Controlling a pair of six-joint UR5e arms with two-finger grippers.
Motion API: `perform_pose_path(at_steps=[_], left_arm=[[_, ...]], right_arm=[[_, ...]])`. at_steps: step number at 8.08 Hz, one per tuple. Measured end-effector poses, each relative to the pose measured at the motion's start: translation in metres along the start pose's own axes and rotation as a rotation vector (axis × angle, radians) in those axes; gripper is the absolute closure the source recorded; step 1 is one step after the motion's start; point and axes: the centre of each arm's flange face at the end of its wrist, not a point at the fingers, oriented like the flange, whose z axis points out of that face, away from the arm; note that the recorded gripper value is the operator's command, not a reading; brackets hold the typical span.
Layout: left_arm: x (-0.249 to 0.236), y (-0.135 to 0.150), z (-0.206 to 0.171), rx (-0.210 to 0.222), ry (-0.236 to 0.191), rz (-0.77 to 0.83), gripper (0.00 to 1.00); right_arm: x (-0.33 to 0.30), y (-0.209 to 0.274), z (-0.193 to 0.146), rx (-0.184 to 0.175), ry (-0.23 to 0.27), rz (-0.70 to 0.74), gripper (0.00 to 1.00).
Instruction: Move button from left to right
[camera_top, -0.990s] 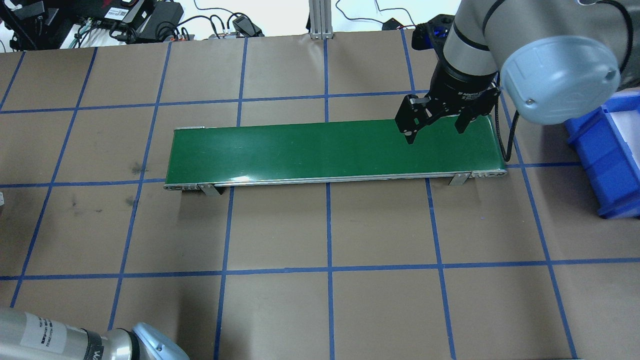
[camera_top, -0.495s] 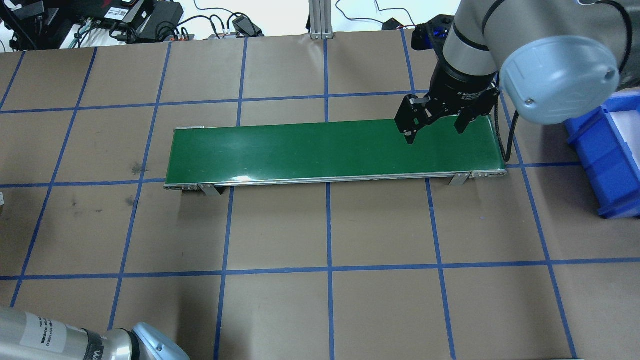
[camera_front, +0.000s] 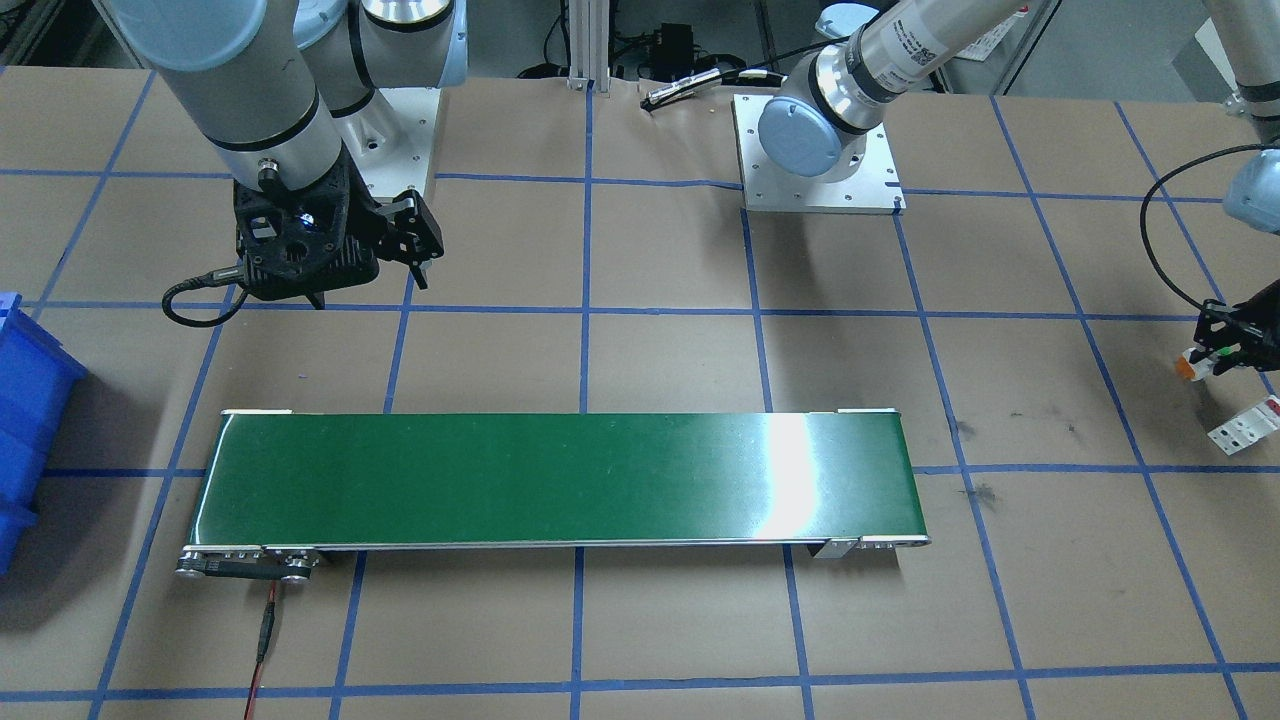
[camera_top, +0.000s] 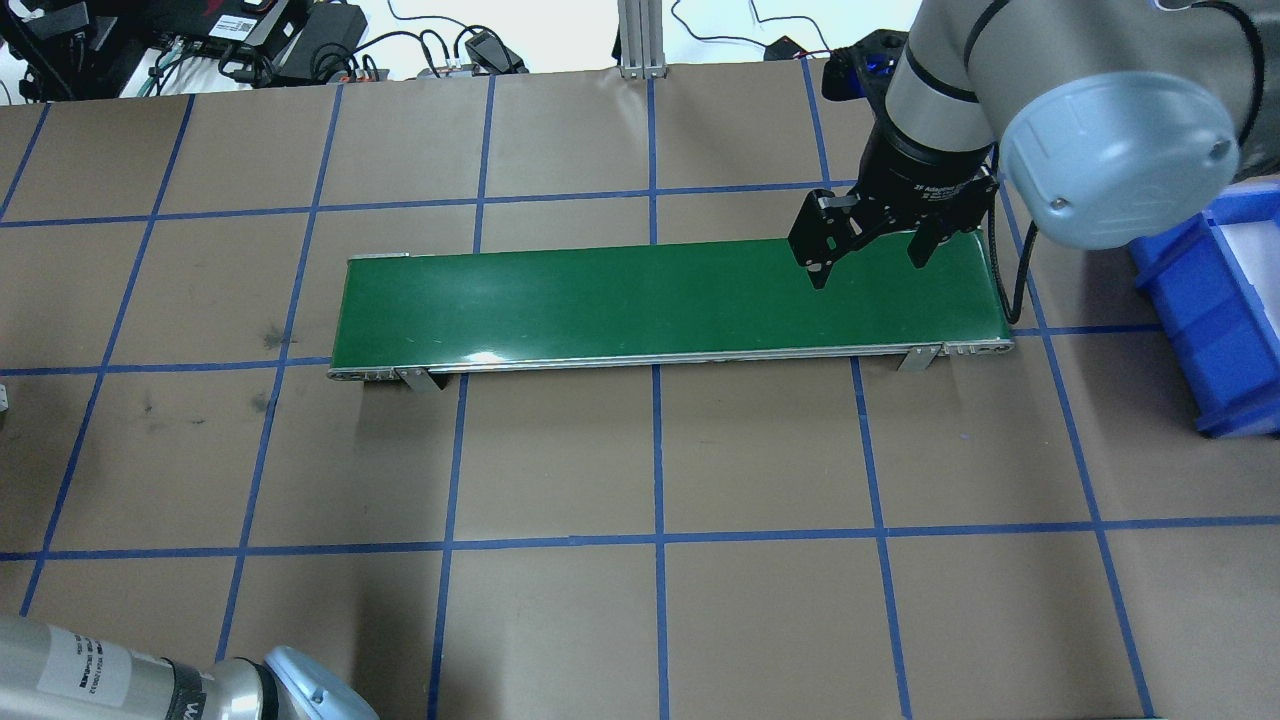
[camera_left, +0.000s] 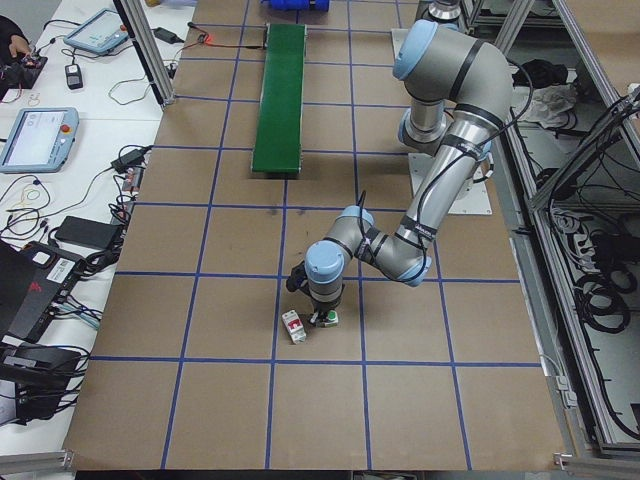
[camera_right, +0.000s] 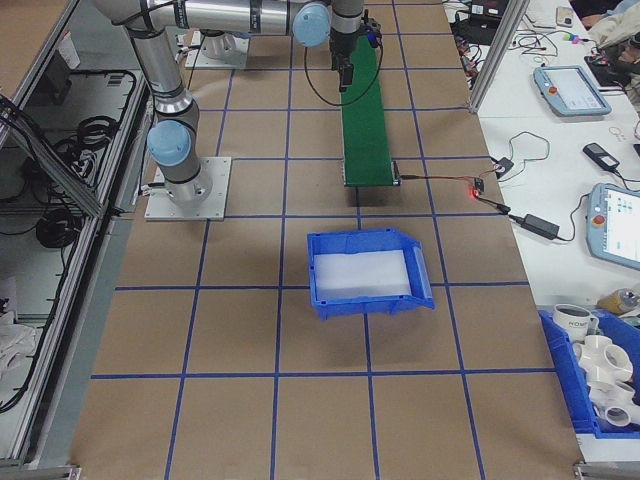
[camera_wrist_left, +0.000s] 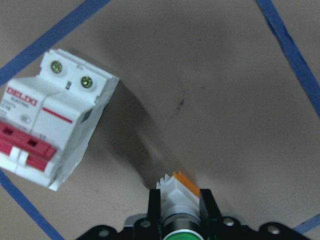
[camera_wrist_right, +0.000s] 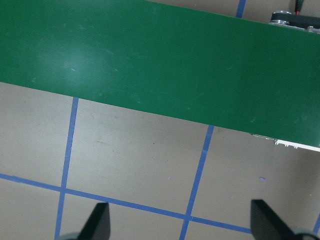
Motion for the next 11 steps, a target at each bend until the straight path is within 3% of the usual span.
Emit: perform_pose_path(at_steps=[3, 7, 9, 11], left_arm=[[0.0, 0.0, -0.002, 0.001, 0.009, 0.003, 1.0], [0.023, -0.015, -0.039, -0.006, 0.081, -0.007, 1.0], [0.056, -0.06, -0.093, -0.006, 0.079, -0.022, 1.0], [0.11, -0.141, -0.149, 0.025, 0.052, -0.024, 1.0]], right_arm=[[0.001, 0.0, 0.0, -0.001, 0.004, 0.001, 0.0], [0.001, 0.0, 0.0, -0.001, 0.005, 0.0, 0.0], [0.001, 0.0, 0.0, 0.0, 0.005, 0.0, 0.0], [0.001, -0.002, 0.0, 0.008, 0.001, 0.001, 0.0]])
